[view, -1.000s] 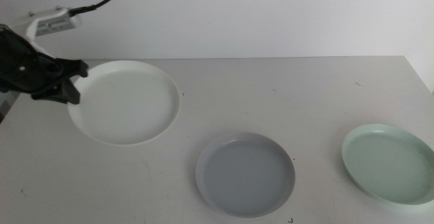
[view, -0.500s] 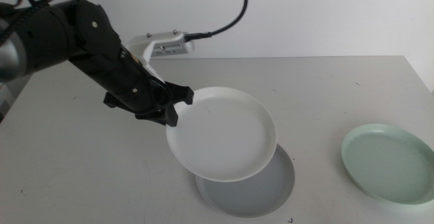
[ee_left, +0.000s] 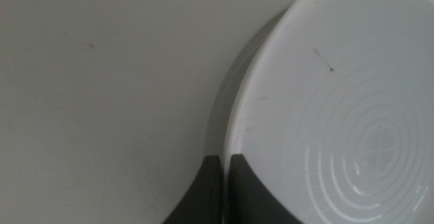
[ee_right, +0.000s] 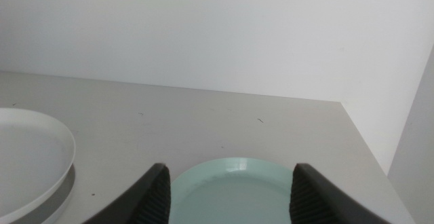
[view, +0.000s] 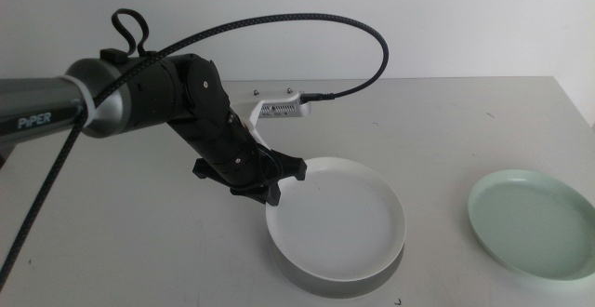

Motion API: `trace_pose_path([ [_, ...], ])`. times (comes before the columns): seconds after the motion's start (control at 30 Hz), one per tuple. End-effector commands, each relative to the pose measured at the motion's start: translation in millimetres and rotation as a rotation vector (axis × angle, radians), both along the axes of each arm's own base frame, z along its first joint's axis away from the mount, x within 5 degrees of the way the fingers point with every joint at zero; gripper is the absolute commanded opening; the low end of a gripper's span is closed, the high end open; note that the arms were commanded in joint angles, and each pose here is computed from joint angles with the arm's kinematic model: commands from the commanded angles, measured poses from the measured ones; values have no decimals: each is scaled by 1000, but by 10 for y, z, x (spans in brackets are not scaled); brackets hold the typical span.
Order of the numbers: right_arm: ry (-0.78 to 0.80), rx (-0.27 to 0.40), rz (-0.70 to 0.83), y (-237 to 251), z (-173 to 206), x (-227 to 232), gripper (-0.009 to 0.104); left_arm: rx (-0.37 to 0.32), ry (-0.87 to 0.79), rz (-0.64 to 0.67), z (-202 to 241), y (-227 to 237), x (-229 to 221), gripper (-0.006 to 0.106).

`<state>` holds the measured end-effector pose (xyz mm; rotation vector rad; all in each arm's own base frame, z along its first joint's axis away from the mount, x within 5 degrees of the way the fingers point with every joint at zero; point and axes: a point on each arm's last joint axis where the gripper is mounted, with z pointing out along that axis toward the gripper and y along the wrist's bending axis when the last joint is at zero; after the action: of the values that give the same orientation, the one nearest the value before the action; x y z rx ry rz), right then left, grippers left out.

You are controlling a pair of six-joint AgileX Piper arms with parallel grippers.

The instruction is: Stack the three bowls on top of each other.

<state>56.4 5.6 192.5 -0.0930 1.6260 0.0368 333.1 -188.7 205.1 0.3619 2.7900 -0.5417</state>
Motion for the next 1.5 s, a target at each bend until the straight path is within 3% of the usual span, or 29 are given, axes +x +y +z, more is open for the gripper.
trace_pose_path([
  [0.0, -77, -15, -23, -19, 89, 1, 46, -69, -62, 30, 213, -54, 23, 0],
  [0.2, -77, -15, -23, -19, 89, 1, 46, -54, -44, 24, 130, -60, 40, 2],
  [0.4, -77, -15, -23, -19, 89, 1, 46, -54, -43, 5, 140, -65, 32, 51],
  [0.5, -77, -15, -23, -19, 89, 1, 46, -52, -55, -57, 203, -73, 19, 82],
  [0.6, -77, -15, -23, -19, 89, 1, 46, -54, -82, -115, 368, -66, -14, 104],
  [0.8, -77, -15, -23, -19, 89, 1, 46, -94, -180, -174, 985, 12, -223, 105],
  [1.1, -77, -15, -23, -19, 89, 1, 46, -70, -376, -241, 1883, 400, -916, 105],
  [1.47, -77, -15, -23, -19, 89, 1, 46, -77, -583, -250, 2464, 803, -1655, 105],
])
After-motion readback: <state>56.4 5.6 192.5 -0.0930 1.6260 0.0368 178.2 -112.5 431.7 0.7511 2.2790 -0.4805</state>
